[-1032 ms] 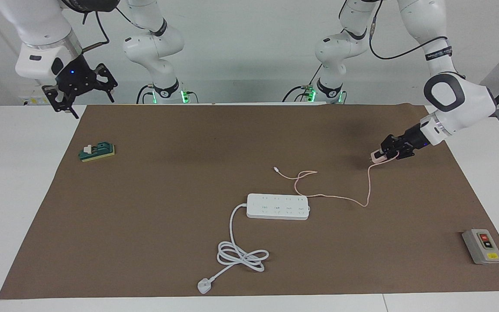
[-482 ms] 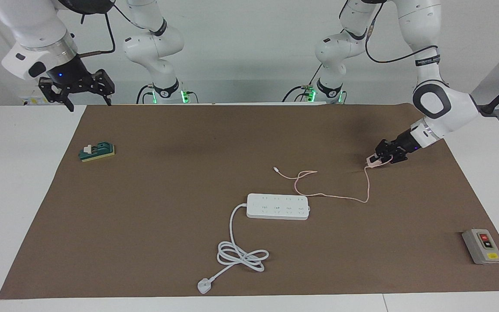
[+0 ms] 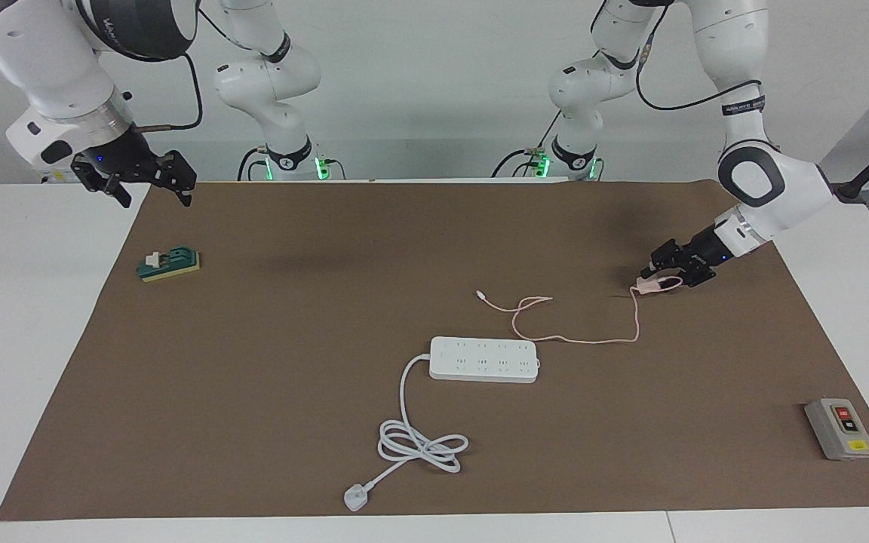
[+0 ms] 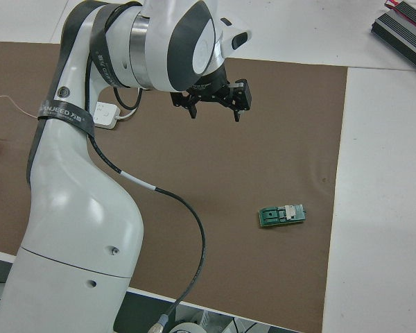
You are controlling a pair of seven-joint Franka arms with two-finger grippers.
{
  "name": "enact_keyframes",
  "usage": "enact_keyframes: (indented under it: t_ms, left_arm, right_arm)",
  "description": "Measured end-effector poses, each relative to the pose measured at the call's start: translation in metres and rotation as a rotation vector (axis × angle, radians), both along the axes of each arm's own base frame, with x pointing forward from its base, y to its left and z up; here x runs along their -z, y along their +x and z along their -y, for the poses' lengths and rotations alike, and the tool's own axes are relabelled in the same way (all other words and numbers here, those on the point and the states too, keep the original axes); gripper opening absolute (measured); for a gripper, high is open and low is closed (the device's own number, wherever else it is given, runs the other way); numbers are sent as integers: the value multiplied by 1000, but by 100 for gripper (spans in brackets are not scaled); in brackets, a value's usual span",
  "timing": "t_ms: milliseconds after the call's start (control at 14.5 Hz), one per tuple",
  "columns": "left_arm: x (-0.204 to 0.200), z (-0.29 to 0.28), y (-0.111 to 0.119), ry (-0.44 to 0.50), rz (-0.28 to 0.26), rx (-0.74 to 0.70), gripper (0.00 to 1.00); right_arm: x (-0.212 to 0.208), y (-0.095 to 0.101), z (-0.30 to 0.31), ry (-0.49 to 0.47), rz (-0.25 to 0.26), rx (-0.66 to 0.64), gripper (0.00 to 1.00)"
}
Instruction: Unplug charger and place it aside
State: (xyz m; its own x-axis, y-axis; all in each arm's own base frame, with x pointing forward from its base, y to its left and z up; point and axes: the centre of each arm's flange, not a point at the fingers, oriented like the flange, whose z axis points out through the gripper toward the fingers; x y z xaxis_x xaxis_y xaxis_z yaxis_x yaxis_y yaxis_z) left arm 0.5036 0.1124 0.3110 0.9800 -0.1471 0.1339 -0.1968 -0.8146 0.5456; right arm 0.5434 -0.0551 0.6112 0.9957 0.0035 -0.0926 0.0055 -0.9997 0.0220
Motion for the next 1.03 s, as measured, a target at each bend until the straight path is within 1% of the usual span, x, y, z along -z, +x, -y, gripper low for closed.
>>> enact_keyframes:
  t_ms: [69,275,344,482,619,688,757,895,1032]
  left_arm:
    - [-4,-2,1,-3,5,-2,100]
    - [-36,-9,11,-20,23,-8,100]
    - [-54,-12,16,-3,21,-6,100]
    - [-99,-15,26,66,-14,-23,100]
    - [-156,-14,37,134,-88,-99,100]
    - [-186,-9,43,187,-126,-151,100]
    - [-212,2,49,244,-148,-197,100]
    - [-254,24,55,350,-166,-297,100]
    - [-287,31,53,475,-146,-376,100]
  right_arm:
    - [-1,0,1,3,13,2,100]
    - [-5,0,-12,4,39,-22,100]
    - [-5,0,-14,4,41,-23,100]
    - [-6,0,-12,3,41,-17,100]
    - [-6,-1,-4,9,44,-1,100]
    - [-8,-1,-1,13,47,6,100]
    - [-9,-1,1,15,50,9,100]
    - [-13,-2,1,17,53,10,100]
    - [-15,-3,2,19,52,10,100]
